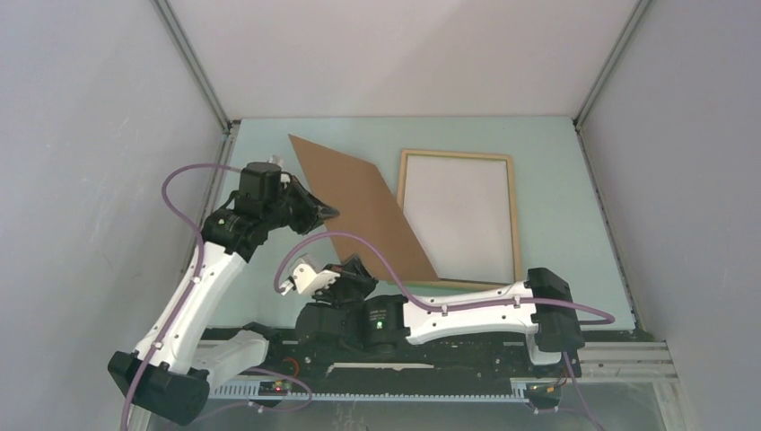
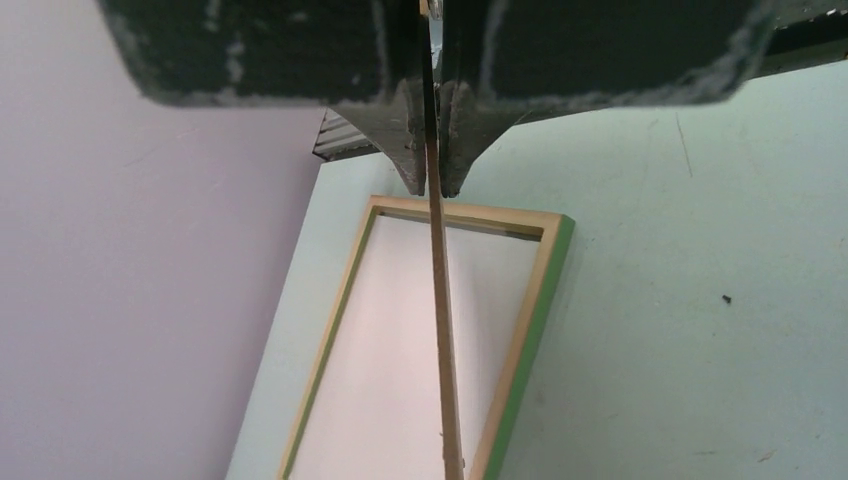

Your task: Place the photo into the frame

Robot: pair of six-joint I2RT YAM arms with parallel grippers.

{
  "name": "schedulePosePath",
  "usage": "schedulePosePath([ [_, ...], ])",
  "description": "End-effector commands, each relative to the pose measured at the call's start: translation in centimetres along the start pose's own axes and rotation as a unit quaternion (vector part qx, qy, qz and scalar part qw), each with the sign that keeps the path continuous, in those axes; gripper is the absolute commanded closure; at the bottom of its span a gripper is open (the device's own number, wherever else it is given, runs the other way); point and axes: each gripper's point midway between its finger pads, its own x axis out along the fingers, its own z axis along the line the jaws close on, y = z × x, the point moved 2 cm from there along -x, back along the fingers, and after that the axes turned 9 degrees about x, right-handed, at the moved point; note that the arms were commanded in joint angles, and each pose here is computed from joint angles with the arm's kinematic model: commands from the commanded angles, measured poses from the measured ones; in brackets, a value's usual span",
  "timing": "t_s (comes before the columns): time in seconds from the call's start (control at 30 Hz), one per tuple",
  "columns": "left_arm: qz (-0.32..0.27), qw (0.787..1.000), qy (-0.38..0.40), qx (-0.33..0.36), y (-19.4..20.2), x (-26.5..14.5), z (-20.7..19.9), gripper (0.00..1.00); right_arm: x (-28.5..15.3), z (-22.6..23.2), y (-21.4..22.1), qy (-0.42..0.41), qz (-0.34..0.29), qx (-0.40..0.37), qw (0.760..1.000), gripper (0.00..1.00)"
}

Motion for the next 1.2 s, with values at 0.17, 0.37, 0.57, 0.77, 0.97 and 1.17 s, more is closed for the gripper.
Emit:
schedulePosePath([
  [0.17, -0.057, 0.982, 0.172, 0.053, -2.4, -5.3, -7.9, 0.50, -2.1, -7.1, -5.0, 0.047, -0.057, 0.083, 0.994, 1.00],
  [0.37, -0.105, 0.968, 0.188, 0.129, -3.4, -7.6, -8.9, 0.03, -3.1, -10.8, -6.5, 0.057, -0.103, 0.131, 0.984, 1.00],
  [0.57, -0.180, 0.944, 0.171, 0.216, -4.9, -11.9, -9.5, 0.00, -2.7, -13.3, -5.8, 0.022, -0.102, 0.207, 0.973, 1.00],
  [0.77, -0.261, 0.915, 0.142, 0.273, -6.0, -15.4, -8.7, 0.00, -1.9, -16.8, -2.2, -0.040, -0.061, 0.348, 0.935, 1.00],
  [0.97, -0.282, 0.901, 0.123, 0.305, -6.4, -15.8, -8.0, 0.00, -0.7, -21.4, 3.0, -0.098, -0.036, 0.540, 0.835, 1.00],
  [1.17, -0.237, 0.911, 0.134, 0.311, -5.8, -12.4, -7.8, 0.00, -0.1, -23.5, 8.9, -0.104, -0.025, 0.674, 0.731, 1.00],
])
